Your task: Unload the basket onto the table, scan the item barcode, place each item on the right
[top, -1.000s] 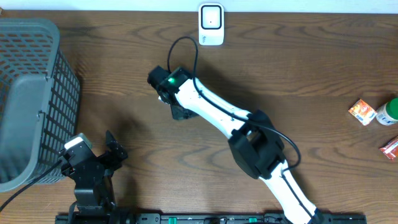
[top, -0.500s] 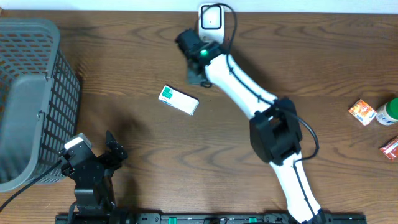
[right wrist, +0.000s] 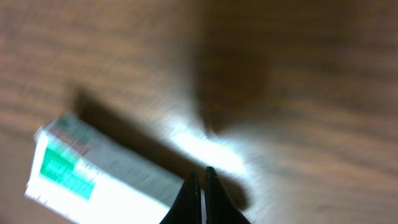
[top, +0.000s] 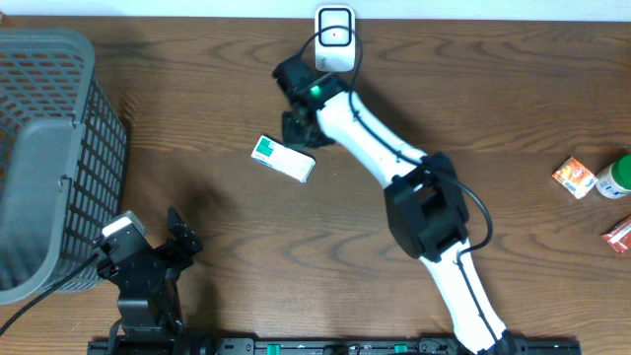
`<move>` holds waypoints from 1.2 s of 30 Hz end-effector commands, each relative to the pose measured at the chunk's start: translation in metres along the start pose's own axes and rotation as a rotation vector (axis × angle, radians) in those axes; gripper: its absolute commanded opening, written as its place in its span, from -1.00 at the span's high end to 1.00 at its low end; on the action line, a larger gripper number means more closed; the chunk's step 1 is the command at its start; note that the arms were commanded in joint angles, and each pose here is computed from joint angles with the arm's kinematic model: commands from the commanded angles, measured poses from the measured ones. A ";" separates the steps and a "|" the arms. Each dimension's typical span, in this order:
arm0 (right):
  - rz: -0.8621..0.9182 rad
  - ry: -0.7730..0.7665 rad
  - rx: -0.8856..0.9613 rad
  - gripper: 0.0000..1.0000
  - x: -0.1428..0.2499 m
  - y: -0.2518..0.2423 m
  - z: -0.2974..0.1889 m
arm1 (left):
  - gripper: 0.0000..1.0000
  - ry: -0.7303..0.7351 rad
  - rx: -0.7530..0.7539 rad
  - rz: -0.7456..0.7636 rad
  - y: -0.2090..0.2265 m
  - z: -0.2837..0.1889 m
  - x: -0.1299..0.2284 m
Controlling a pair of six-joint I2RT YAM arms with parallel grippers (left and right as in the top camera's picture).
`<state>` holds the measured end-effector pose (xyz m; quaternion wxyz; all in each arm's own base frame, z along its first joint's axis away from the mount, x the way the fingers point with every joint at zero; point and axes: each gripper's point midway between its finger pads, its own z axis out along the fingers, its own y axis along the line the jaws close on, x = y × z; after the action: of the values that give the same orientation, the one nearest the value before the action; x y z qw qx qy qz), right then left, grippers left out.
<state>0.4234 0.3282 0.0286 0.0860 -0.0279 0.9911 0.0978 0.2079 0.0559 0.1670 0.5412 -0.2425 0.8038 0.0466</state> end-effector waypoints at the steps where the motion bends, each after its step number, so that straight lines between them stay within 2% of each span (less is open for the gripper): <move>1: -0.055 0.029 -0.012 0.98 0.024 0.026 0.001 | -0.97 -0.004 -0.006 -0.005 0.001 0.000 0.000; 13: -0.158 0.076 -0.016 0.98 0.074 0.071 0.003 | -0.98 -0.004 -0.006 -0.005 0.001 0.000 0.000; 18: -0.126 0.061 -0.016 0.98 0.072 0.074 -0.001 | -0.97 -0.003 -0.006 -0.005 0.001 0.000 0.000; 27: -0.079 0.159 -0.263 0.98 0.073 0.116 -0.031 | -0.97 -0.004 -0.006 -0.005 0.001 0.000 0.000; 31: -0.089 0.112 -0.289 0.97 0.062 0.124 -0.033 | -0.97 -0.004 -0.006 -0.005 0.001 0.000 0.000; 36: -0.110 -0.033 -0.248 0.63 0.034 0.123 -0.028 | -0.97 -0.004 -0.006 -0.005 0.001 0.000 0.000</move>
<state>0.3555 0.4448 0.0655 0.0587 -0.0959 0.9677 0.2257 0.2079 0.0559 0.1670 0.5412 -0.2425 0.8038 0.0466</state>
